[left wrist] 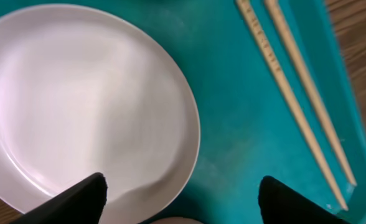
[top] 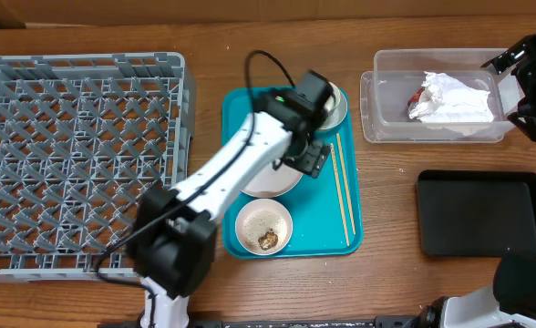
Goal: Sort waste into correct bins and load items into the dishwasher
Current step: 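Reach the left gripper to the white plate's edge and grasp it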
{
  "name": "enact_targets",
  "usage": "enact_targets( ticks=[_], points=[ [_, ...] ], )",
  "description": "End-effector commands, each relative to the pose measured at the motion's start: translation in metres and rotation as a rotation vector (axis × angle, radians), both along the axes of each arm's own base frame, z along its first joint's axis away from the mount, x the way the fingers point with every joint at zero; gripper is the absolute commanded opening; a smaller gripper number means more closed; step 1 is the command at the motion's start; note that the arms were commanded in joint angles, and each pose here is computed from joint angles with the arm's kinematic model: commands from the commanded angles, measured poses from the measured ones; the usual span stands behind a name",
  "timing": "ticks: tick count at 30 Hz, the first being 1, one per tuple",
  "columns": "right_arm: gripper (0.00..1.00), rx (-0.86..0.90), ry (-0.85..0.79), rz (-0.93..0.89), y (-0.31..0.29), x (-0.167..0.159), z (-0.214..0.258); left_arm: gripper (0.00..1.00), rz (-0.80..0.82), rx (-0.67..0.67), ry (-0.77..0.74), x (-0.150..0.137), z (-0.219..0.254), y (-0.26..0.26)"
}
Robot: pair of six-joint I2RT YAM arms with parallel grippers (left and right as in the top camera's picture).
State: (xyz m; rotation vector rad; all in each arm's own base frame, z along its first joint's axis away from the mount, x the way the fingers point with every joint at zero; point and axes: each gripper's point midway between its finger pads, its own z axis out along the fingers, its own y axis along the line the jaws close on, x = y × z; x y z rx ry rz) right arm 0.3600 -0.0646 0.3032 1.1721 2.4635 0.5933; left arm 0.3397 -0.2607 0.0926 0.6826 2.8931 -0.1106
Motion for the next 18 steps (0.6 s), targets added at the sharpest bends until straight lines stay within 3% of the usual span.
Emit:
enact_targets(
  ticks=[1,3,6,9,16,18],
  points=[
    [1.0,-0.009,-0.026,0.019,0.001,-0.001,0.006,0.79,0.002,0.12,-0.051,0.003,-0.017,-0.003],
    [1.0,-0.009,-0.026,0.019,0.001,-0.001,0.006,0.76,0.009,0.13,-0.039,-0.001,-0.028,-0.01],
    [1.0,-0.009,-0.026,0.019,0.001,-0.001,0.006,0.59,0.021,0.145,-0.022,-0.005,-0.045,-0.017],
    [1.0,-0.009,-0.027,0.019,0.001,-0.001,0.006,0.51,0.023,0.166,0.002,-0.007,-0.063,-0.018],
    [1.0,-0.009,-0.026,0.019,0.001,-0.001,0.006,0.4,0.021,0.196,0.032,-0.01,-0.081,-0.015],
    [1.0,-0.009,-0.027,0.019,0.001,-0.001,0.006,0.32,0.022,0.193,0.031,-0.009,-0.081,-0.016]
  ],
)
